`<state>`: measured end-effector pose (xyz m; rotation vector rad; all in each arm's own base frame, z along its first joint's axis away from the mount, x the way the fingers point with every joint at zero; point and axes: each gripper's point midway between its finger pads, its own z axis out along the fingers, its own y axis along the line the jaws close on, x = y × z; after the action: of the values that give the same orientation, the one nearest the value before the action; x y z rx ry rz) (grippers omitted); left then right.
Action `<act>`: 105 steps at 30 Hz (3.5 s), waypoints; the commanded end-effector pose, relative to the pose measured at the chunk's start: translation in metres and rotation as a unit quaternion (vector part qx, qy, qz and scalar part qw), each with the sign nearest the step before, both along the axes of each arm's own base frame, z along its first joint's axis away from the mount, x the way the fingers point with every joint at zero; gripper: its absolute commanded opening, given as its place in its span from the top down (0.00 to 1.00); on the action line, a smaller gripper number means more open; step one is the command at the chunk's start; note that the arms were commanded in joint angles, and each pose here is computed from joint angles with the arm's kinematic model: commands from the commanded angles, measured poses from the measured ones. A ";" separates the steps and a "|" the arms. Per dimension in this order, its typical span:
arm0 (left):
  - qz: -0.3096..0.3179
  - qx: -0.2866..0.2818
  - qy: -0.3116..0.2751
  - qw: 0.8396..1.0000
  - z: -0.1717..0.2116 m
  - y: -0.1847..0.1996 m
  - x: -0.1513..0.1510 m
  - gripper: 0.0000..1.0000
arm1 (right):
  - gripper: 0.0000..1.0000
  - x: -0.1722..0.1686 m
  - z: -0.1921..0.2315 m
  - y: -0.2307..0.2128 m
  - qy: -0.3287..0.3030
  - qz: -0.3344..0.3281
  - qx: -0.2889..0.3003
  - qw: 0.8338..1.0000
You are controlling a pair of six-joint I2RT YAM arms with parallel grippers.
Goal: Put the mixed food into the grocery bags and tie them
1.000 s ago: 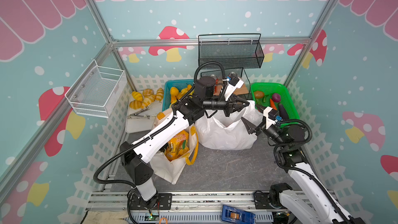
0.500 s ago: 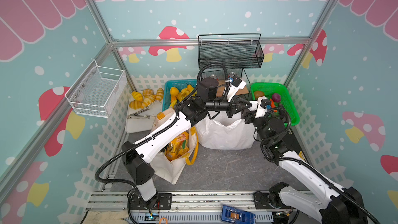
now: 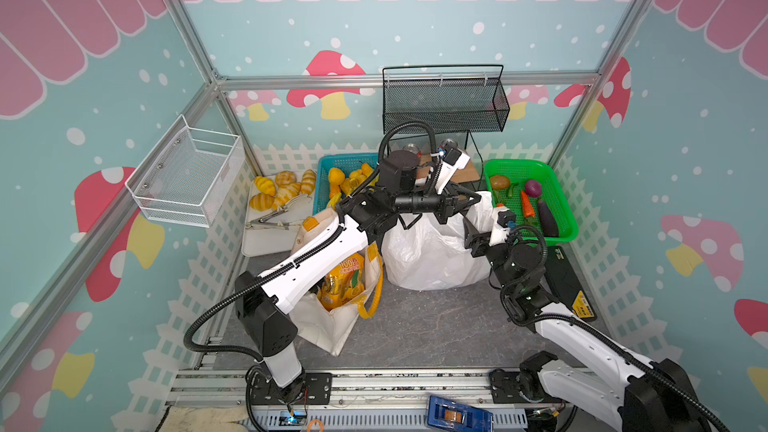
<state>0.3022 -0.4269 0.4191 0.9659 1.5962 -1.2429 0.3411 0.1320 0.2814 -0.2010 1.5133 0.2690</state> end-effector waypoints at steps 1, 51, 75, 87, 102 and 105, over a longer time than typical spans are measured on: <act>0.014 -0.021 -0.013 1.000 0.019 0.010 0.003 1.00 | 0.04 -0.013 0.025 0.025 -0.027 0.088 -0.047 0.995; 0.077 -0.001 -0.094 0.993 -0.012 0.101 -0.053 0.27 | 1.00 0.005 0.044 -0.003 0.022 0.377 0.010 0.926; 0.034 -0.005 -0.098 0.995 -0.050 0.155 0.059 0.14 | 1.00 0.013 0.046 -0.009 0.023 0.367 0.009 0.930; 0.013 -0.017 -0.111 0.994 -0.055 0.139 0.069 0.23 | 1.00 0.016 0.046 -0.011 0.026 0.362 0.009 0.932; -0.001 0.039 -0.141 0.989 -0.066 0.119 0.051 0.93 | 1.00 0.024 0.041 -0.014 0.066 0.345 0.053 0.935; -0.031 0.093 -0.184 0.978 -0.073 0.106 0.028 0.95 | 1.00 0.028 0.036 -0.014 0.089 0.345 0.059 0.933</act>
<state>0.3561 -0.3168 0.3397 1.1178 1.4764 -1.0541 0.3622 0.1210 0.3142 -0.6544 1.5229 0.9437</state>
